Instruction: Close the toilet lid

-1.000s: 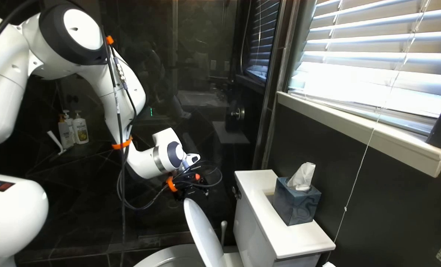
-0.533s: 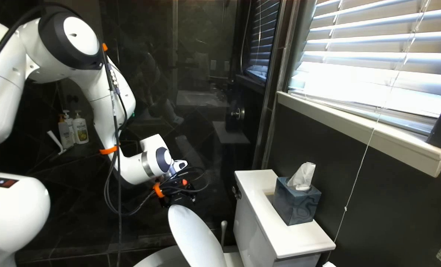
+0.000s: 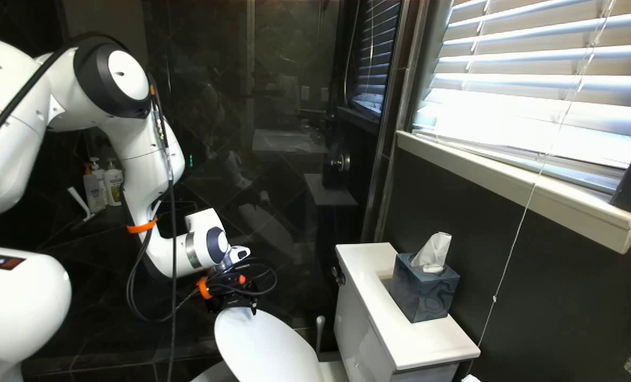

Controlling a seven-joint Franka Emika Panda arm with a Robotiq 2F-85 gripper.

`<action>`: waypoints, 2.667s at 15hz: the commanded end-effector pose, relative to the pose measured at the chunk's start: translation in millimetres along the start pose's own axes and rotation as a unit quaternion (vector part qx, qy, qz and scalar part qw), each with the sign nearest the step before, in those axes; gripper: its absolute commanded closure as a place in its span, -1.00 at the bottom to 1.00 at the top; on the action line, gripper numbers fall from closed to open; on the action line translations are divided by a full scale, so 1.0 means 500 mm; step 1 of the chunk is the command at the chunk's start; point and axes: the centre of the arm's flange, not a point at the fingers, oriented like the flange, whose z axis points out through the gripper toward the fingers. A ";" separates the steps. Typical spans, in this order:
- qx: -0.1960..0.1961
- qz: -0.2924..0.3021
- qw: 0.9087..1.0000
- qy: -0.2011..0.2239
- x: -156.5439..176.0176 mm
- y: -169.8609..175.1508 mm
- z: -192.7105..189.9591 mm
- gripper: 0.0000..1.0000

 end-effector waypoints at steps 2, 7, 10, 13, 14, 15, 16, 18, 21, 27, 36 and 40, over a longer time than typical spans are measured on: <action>0.014 0.012 1.000 -0.001 0.026 -0.037 0.031 -1.00; 0.018 -0.002 1.000 -0.005 0.042 -0.093 0.076 -1.00; 0.020 -0.016 1.000 -0.007 0.050 -0.123 0.111 -1.00; 0.026 -0.027 0.999 0.000 0.058 -0.154 0.141 -1.00; 0.026 -0.030 0.999 0.003 0.061 -0.166 0.151 -1.00; 0.028 -0.029 0.999 0.009 0.064 -0.177 0.161 -1.00; 0.031 -0.029 0.999 0.015 0.067 -0.185 0.170 -1.00; 0.040 -0.028 0.999 0.024 0.075 -0.205 0.190 -1.00; 0.050 -0.025 0.998 0.034 0.092 -0.233 0.216 -1.00; 0.064 -0.015 0.997 0.030 0.104 -0.195 0.210 -1.00; 0.153 0.066 0.986 -0.015 -0.037 0.110 0.044 -1.00; 0.194 0.121 0.973 0.025 -0.113 0.210 -0.066 -1.00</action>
